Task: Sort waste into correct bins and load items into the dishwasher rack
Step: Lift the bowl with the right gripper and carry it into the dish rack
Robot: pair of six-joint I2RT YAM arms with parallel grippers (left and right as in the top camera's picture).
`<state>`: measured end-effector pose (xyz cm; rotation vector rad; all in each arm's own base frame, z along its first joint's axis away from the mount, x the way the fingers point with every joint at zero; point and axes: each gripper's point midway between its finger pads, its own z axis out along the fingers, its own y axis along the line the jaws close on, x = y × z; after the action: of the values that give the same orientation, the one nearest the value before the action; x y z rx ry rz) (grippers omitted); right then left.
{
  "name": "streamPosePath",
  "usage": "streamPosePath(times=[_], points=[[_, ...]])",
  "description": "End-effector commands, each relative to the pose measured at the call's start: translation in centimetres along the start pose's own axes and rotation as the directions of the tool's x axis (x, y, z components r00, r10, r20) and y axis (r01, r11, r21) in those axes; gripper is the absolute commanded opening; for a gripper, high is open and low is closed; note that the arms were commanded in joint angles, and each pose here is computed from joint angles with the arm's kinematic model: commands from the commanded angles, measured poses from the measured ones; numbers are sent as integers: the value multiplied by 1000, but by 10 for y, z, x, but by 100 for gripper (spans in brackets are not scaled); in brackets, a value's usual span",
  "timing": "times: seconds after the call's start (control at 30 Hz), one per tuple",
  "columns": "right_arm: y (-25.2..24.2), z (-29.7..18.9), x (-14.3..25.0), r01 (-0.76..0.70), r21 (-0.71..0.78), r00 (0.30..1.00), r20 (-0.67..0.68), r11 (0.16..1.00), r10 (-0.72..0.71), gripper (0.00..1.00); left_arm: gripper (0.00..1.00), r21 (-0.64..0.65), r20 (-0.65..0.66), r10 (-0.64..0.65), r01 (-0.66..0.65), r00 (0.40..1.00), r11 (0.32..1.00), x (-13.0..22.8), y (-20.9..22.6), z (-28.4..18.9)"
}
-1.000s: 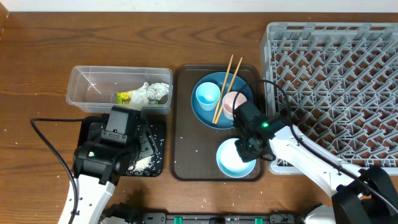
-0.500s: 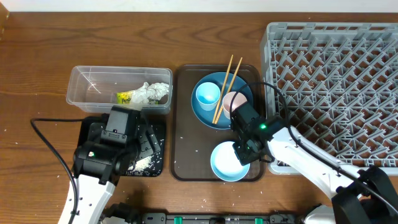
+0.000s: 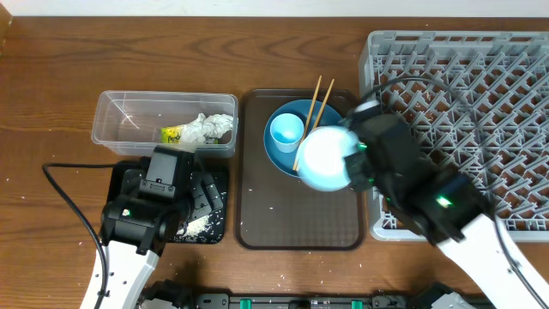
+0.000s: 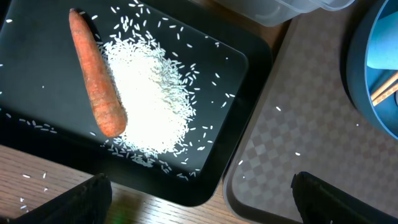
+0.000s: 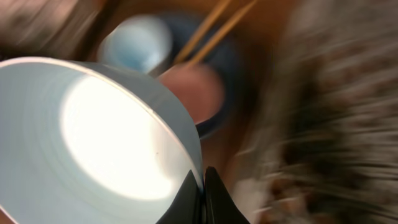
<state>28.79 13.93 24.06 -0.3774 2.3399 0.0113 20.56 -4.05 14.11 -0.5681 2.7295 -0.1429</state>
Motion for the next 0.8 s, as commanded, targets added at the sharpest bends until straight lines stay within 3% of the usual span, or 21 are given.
streamPosePath(times=[0.0, 0.17, 0.27, 0.37, 0.57, 0.77], points=[[-85, -28, -24, -94, 413, 989, 147, 906, 36, 1, 95, -12, 7, -1, 1, 1000, 1000, -2, 2, 0], [-162, -67, -42, -308, 687, 940, 327, 658, 99, 1, 95, -12, 7, -1, 1, 1000, 1000, -2, 2, 0], [-197, -75, -50, -430, 735, 895, 422, 525, 142, 1, 95, -12, 7, -1, 1, 1000, 1000, -2, 2, 0], [-231, -73, -55, -428, 805, 901, 416, 411, 122, 1, 95, -12, 7, -1, 1, 1000, 1000, -2, 2, 0], [-278, -28, -47, -284, 908, 959, 260, 309, 117, 1, 96, -12, 7, -1, 1, 1000, 1000, -2, 2, 0], [-291, 39, -37, -146, 940, 987, 119, 308, 104, 1, 96, -12, 7, -1, 1, 1000, 1000, -2, 2, 0]])
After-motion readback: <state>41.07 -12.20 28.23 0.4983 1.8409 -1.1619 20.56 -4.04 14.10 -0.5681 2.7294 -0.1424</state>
